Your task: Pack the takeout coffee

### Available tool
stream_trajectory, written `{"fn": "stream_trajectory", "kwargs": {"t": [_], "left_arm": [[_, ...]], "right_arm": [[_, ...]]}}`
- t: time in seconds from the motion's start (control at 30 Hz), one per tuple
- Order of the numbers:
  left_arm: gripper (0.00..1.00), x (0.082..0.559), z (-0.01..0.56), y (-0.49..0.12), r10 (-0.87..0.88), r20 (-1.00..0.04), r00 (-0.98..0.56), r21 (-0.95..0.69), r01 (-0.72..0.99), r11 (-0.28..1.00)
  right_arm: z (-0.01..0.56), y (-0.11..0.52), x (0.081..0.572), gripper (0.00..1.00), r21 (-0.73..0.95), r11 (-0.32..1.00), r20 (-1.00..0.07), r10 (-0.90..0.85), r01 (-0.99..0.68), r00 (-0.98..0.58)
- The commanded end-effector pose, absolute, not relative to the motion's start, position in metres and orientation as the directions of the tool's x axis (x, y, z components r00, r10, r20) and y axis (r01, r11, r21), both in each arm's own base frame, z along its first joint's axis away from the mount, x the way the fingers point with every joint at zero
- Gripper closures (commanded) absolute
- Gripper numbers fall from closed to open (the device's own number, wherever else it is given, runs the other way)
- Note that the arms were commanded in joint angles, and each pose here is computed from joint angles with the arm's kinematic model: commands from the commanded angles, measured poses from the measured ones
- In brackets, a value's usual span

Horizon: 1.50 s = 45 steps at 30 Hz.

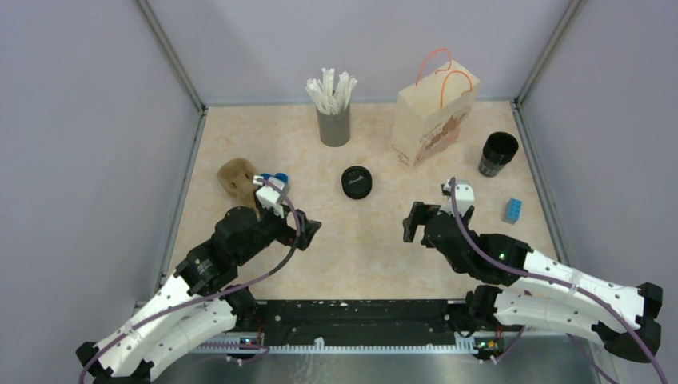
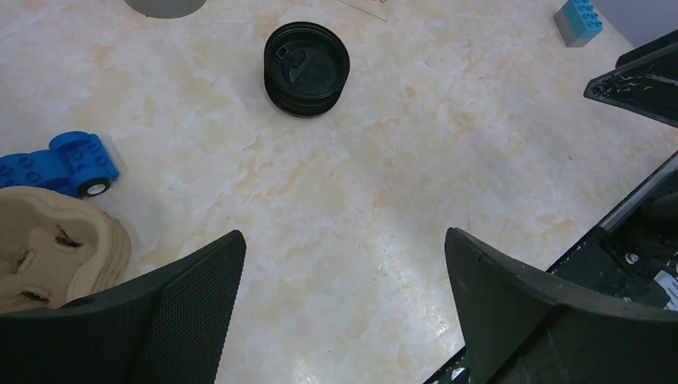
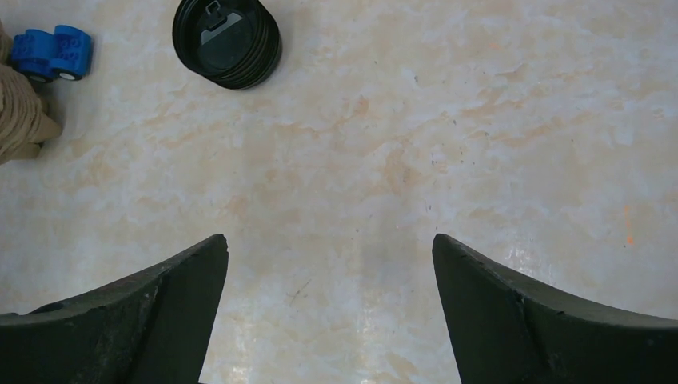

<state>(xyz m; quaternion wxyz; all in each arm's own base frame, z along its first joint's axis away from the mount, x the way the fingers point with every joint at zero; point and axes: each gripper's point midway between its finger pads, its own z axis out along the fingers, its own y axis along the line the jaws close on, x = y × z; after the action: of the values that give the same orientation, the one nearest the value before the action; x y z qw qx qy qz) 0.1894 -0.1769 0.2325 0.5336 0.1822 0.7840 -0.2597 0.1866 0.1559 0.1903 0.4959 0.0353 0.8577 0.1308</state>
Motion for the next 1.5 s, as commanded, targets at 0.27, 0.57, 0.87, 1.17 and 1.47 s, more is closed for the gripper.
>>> {"fn": "stream_trajectory", "kwargs": {"t": [0.27, 0.57, 0.87, 1.17, 1.47], "left_arm": [[0.01, 0.185, 0.239, -0.184, 0.008, -0.939, -0.345, -0.216, 0.606, 0.766], [0.01, 0.184, 0.239, -0.184, 0.003, -0.937, -0.348, -0.224, 0.608, 0.761], [0.01, 0.183, 0.241, -0.183, -0.003, -0.939, -0.344, -0.225, 0.609, 0.76], [0.01, 0.181, 0.241, -0.185, -0.001, -0.938, -0.346, -0.229, 0.618, 0.752], [0.01, 0.181, 0.241, -0.185, -0.002, -0.939, -0.345, -0.229, 0.62, 0.75]], "right_arm": [[0.201, 0.135, 0.223, 0.08, 0.129, 0.986, -0.927, 0.158, 0.106, -0.341], [0.232, 0.025, 0.292, 0.39, 0.151, 0.855, -0.914, 0.312, 0.496, -0.258], [0.256, -0.065, 0.357, 0.55, 0.238, 0.77, -0.877, 0.432, 0.591, -0.21], [0.245, -0.106, 0.412, 0.71, 0.18, 0.75, -0.808, 0.481, 0.636, -0.339], [0.211, -0.088, 0.444, 0.78, 0.06, 0.912, -0.734, 0.316, 0.406, -0.601]]}}
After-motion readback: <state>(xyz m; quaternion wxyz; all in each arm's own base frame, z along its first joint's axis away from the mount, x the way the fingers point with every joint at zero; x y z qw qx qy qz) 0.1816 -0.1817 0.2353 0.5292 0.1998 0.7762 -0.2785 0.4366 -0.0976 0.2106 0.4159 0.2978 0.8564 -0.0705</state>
